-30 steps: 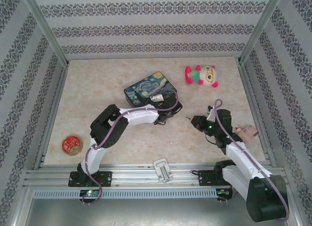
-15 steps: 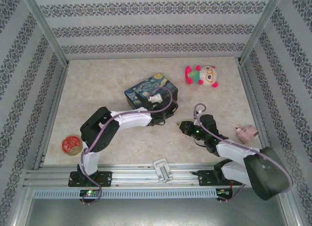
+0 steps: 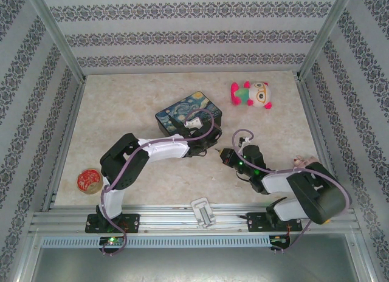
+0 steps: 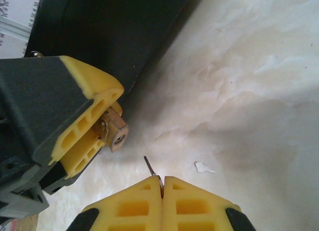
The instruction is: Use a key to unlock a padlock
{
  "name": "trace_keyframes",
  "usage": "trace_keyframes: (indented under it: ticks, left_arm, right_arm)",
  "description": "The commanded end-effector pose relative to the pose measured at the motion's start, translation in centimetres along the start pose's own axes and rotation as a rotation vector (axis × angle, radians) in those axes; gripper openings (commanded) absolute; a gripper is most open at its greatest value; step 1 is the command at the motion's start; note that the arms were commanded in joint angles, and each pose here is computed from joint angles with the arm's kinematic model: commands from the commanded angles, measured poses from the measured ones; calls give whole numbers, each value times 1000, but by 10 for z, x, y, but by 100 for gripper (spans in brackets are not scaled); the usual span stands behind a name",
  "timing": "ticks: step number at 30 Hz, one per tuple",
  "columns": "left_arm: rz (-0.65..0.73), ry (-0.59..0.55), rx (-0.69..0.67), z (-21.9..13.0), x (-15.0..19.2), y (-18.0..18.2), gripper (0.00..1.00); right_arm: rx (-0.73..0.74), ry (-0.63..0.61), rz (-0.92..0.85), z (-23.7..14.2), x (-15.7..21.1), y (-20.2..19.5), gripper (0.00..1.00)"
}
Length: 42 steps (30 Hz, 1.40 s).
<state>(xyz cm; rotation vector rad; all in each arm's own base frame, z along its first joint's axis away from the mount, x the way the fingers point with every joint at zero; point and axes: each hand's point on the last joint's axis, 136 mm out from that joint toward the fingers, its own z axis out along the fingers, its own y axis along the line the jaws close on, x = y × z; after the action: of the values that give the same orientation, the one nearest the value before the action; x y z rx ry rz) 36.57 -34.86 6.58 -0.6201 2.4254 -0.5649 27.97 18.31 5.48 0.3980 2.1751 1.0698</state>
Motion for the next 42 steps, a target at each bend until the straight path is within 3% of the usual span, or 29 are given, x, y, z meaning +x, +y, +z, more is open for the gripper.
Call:
trace_keyframes:
  ticks: [1, 9, 19, 35, 42]
  left_arm:
    - [-59, -28, 124, -10, -8, -37, 0]
    - [-95, 3, 124, -4, 0, -32, 0]
    - [-144, -15, 116, -1, -3, -26, 0]
    - [-182, 6, 126, 5, 1, -26, 0]
    - [-285, 32, 159, 7, 1, -26, 0]
  right_arm:
    - [-79, -71, 13, 3, -13, 17, 0]
    - [-178, -114, 69, 13, -17, 23, 0]
    - [-133, -184, 62, 0, -20, 11, 0]
    - [-176, -156, 71, 8, -21, 24, 0]
    - [-182, -148, 78, 7, -20, 25, 0]
